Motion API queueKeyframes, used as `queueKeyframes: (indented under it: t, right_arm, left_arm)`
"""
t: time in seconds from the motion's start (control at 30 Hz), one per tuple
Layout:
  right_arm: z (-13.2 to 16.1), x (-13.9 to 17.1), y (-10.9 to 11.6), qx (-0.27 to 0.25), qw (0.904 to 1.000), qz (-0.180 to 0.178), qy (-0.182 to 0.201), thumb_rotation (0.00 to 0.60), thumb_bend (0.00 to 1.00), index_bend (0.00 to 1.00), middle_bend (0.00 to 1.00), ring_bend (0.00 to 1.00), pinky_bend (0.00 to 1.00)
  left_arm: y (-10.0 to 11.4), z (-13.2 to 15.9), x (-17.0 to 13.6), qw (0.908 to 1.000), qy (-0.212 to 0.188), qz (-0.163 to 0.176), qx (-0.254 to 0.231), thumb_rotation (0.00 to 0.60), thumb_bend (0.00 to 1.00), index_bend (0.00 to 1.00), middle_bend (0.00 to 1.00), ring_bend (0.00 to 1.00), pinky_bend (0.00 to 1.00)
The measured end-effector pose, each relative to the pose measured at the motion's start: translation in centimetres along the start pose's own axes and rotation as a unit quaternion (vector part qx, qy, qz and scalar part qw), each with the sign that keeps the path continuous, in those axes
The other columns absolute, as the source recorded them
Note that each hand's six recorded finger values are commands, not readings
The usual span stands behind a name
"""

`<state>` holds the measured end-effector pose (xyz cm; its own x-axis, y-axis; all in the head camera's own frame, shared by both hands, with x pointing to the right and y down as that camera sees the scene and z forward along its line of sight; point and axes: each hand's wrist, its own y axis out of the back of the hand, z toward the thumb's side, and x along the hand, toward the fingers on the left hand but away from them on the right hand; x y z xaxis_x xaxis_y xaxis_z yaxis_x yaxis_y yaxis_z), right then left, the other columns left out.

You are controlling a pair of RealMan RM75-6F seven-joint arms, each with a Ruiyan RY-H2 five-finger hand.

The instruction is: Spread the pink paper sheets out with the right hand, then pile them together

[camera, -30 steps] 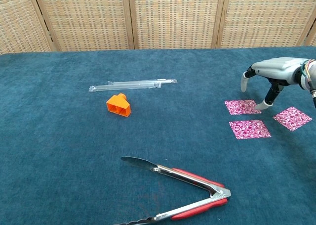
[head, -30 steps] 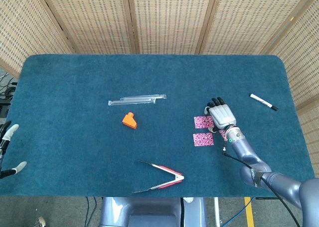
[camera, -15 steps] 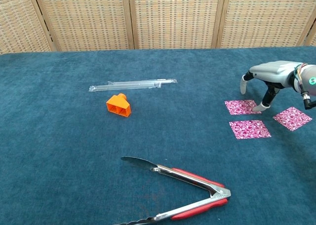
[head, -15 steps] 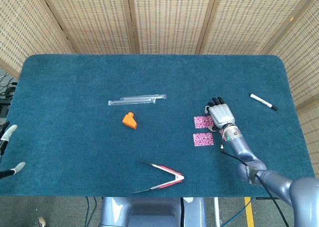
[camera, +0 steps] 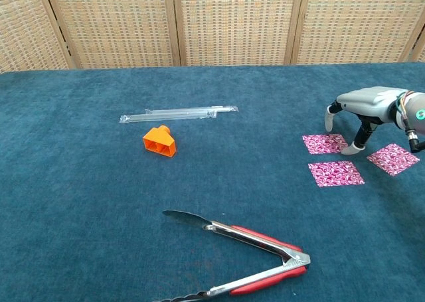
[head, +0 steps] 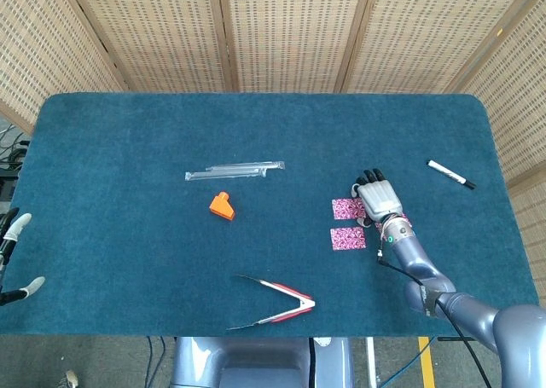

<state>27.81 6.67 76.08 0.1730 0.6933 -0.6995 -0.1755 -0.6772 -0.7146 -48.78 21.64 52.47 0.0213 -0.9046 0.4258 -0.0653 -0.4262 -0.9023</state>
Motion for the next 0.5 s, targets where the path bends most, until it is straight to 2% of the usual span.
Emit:
queueKeyframes:
  t: [0.5]
  right_arm:
    - [-0.11, -0.11, -0.44, 0.001, 1.0000, 0.004, -0.004, 0.600, 0.26, 0.34, 0.21, 0.00, 0.00]
  left_arm:
    - [-0.10, -0.14, -0.12, 1.0000, 0.002, -0.001, -0.001, 0.600, 0.02, 0.00, 0.00, 0.00, 0.00]
